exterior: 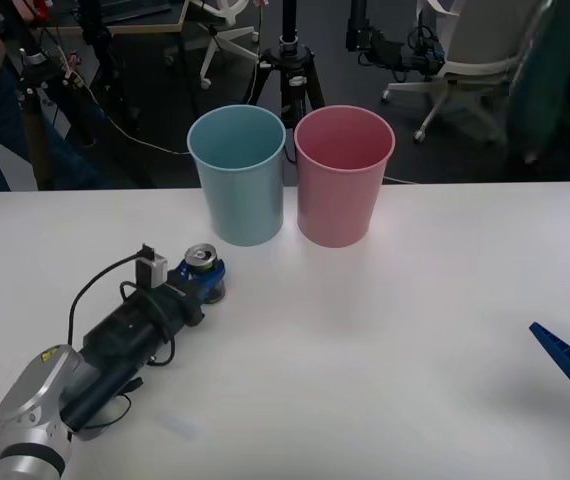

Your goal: Grasp the object on the table and drop it into the matching bin: aluminum can to the light blue bin, PET bottle to the pink bin.

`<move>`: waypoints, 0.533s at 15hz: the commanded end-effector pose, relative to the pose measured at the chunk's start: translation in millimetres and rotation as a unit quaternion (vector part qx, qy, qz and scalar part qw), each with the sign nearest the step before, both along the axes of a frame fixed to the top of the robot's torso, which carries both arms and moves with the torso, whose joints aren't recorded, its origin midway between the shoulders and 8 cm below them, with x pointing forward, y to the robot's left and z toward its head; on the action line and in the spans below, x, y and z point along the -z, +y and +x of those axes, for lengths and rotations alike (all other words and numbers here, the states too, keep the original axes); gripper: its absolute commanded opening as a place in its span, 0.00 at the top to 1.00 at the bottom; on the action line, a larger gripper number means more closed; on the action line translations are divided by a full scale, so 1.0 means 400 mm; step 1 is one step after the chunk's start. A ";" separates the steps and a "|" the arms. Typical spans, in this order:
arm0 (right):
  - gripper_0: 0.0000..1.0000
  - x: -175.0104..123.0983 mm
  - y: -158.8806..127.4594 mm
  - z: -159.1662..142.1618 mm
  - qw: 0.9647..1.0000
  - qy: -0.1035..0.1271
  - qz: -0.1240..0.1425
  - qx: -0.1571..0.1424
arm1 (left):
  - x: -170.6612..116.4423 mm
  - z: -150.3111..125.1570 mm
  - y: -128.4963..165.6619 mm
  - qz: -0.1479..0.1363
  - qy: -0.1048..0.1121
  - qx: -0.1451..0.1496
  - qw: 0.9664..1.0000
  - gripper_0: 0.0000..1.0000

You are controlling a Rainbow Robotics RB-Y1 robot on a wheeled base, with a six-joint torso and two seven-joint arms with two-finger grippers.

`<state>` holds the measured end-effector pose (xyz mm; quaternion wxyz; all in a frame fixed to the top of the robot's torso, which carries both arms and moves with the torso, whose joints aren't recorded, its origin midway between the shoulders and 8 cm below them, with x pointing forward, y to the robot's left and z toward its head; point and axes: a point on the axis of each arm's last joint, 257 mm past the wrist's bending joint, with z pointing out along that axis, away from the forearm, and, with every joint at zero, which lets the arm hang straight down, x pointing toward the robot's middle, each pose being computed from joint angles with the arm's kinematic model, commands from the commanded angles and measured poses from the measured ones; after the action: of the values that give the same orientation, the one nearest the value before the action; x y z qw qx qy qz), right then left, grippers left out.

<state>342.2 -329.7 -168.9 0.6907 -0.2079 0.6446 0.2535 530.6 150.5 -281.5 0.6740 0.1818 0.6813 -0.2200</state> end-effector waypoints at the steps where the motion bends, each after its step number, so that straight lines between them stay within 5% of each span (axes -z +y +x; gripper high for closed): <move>1: 0.00 0.000 0.000 0.000 1.000 0.000 0.000 0.000 | -0.022 -0.017 0.031 0.007 -0.011 0.003 1.000 1.00; 8: 0.00 0.000 0.000 0.000 1.000 0.000 0.000 0.000 | -0.170 -0.165 0.049 -0.008 -0.013 0.027 1.000 1.00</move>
<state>342.3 -329.7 -168.9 0.6907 -0.2079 0.6445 0.2535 471.3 170.2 -222.6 0.6770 0.1970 0.6691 -0.2349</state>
